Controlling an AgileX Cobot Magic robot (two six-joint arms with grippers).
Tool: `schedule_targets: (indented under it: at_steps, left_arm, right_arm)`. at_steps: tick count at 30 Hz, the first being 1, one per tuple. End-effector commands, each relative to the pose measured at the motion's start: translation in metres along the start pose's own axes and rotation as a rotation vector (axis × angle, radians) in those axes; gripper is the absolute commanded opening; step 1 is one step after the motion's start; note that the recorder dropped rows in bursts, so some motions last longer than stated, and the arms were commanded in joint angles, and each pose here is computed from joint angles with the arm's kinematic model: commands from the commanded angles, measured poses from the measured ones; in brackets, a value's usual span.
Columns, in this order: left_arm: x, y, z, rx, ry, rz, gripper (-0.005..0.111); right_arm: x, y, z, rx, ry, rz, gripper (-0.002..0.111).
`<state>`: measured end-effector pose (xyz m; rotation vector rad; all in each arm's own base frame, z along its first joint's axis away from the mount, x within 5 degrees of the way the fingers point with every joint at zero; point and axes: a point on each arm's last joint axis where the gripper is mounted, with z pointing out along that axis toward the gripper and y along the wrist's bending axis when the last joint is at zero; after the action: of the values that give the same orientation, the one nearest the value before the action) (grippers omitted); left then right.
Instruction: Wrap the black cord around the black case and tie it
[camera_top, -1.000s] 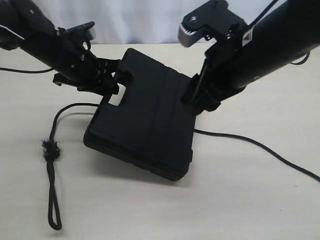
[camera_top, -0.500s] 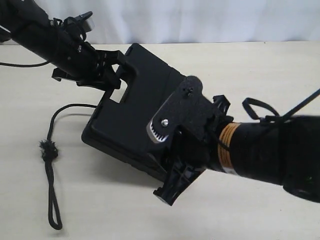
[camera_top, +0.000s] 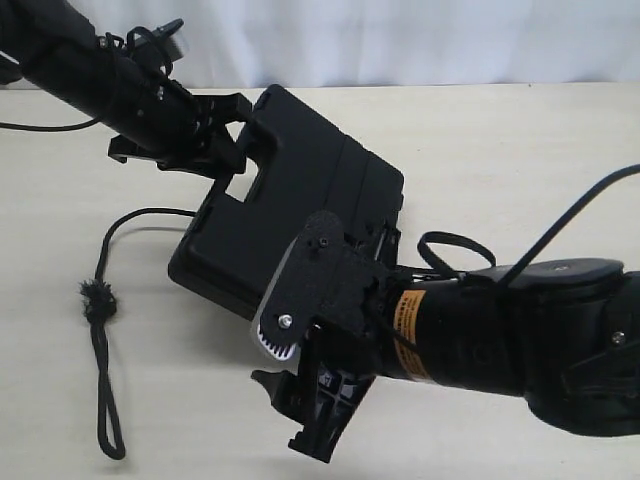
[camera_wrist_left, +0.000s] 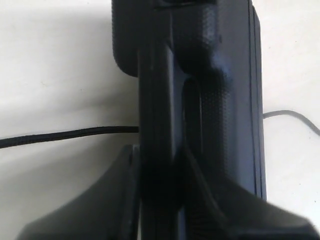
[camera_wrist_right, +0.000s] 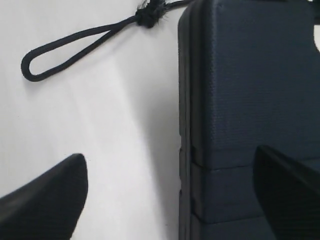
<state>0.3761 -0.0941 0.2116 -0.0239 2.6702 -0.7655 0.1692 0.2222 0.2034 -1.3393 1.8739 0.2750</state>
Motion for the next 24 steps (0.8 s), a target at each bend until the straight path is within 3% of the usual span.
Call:
schedule_targets:
  at_steps: [1,4,9,14,19,24]
  left_arm:
    - [-0.002,-0.009,-0.008,0.049,-0.026,-0.033,0.000]
    - [-0.003,-0.009,-0.008,0.049,-0.028,-0.033,0.000]
    - [-0.003,-0.009,-0.008,0.047,-0.034,-0.034,0.000]
    - [-0.003,-0.009,-0.008,0.047,-0.032,-0.034,0.000]
    - [-0.002,-0.009,-0.008,0.050,-0.025,-0.033,0.000]
    - [-0.002,-0.009,-0.008,0.050,-0.025,-0.033,0.000]
  right_arm:
    - [-0.007,-0.007,-0.002,0.062,0.022,-0.059,0.084]
    - [-0.014,-0.010,-0.006,0.170,0.104,-0.080,0.083]
    - [-0.035,0.019,-0.020,0.298,0.180,-0.195,0.076]
    - [-0.030,0.041,-0.015,0.348,0.086,0.021,0.076]
    - [-0.021,0.048,0.011,0.469,-0.028,0.046,0.076]
    - [0.000,0.056,0.048,0.552,0.005,0.076,0.076]
